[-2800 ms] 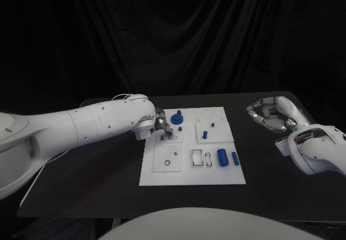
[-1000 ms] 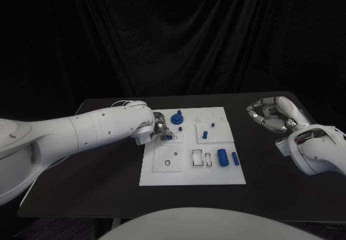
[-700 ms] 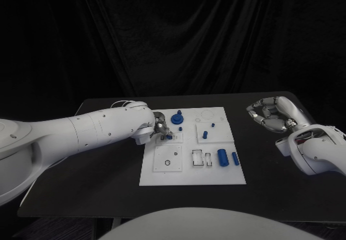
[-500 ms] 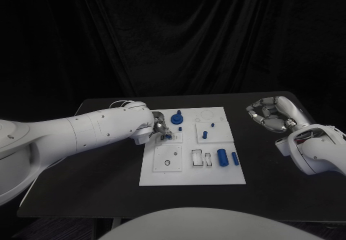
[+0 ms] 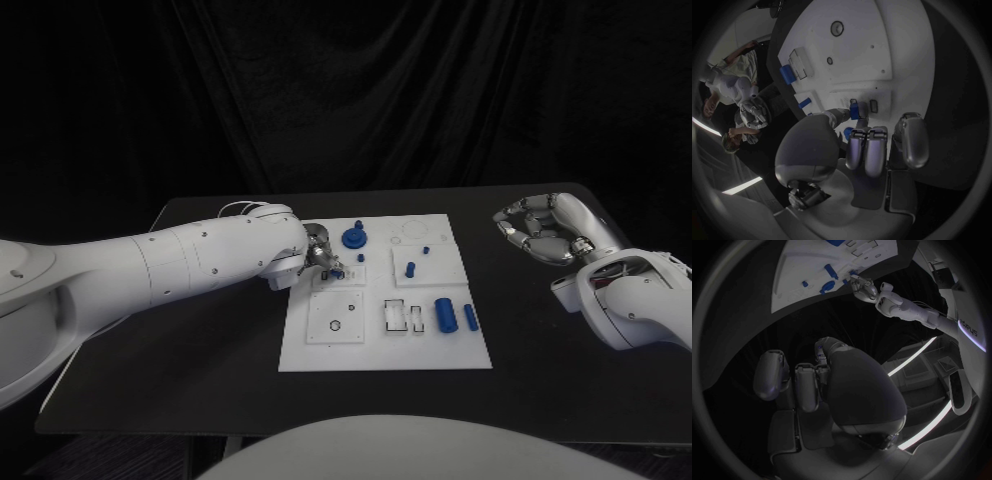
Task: Assemble the parts on the task board
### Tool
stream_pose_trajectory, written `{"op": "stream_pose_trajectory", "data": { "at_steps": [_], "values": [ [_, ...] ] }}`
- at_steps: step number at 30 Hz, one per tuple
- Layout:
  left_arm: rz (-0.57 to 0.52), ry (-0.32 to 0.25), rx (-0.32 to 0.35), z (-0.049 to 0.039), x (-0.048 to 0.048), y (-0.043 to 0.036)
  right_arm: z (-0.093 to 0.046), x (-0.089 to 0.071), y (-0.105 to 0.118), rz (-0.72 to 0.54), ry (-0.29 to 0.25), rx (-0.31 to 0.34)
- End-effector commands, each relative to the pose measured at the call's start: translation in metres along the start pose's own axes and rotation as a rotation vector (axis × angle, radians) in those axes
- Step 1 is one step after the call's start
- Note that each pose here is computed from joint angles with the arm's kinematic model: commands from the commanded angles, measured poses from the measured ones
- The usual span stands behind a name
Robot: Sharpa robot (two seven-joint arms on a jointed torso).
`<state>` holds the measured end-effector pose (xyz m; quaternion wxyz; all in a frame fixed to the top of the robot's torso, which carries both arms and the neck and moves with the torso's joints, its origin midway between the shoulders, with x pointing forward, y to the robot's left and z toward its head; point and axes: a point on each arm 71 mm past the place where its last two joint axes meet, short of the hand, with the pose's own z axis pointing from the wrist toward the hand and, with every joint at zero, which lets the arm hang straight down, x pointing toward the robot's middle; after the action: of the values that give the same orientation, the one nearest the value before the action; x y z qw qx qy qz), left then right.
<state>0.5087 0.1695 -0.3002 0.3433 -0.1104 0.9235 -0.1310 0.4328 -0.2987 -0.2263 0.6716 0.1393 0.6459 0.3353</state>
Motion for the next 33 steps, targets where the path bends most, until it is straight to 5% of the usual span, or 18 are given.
{"op": "stream_pose_trajectory", "data": {
  "at_steps": [1, 33],
  "values": [
    [0.006, 0.008, 0.012, -0.0005, 0.0027, -0.0026, 0.0, 0.001, -0.001, 0.0, 0.004, 0.013],
    [0.001, 0.029, 0.009, 0.0063, 0.0166, -0.0007, -0.001, 0.001, 0.0, 0.001, 0.005, 0.012]
  ]
}}
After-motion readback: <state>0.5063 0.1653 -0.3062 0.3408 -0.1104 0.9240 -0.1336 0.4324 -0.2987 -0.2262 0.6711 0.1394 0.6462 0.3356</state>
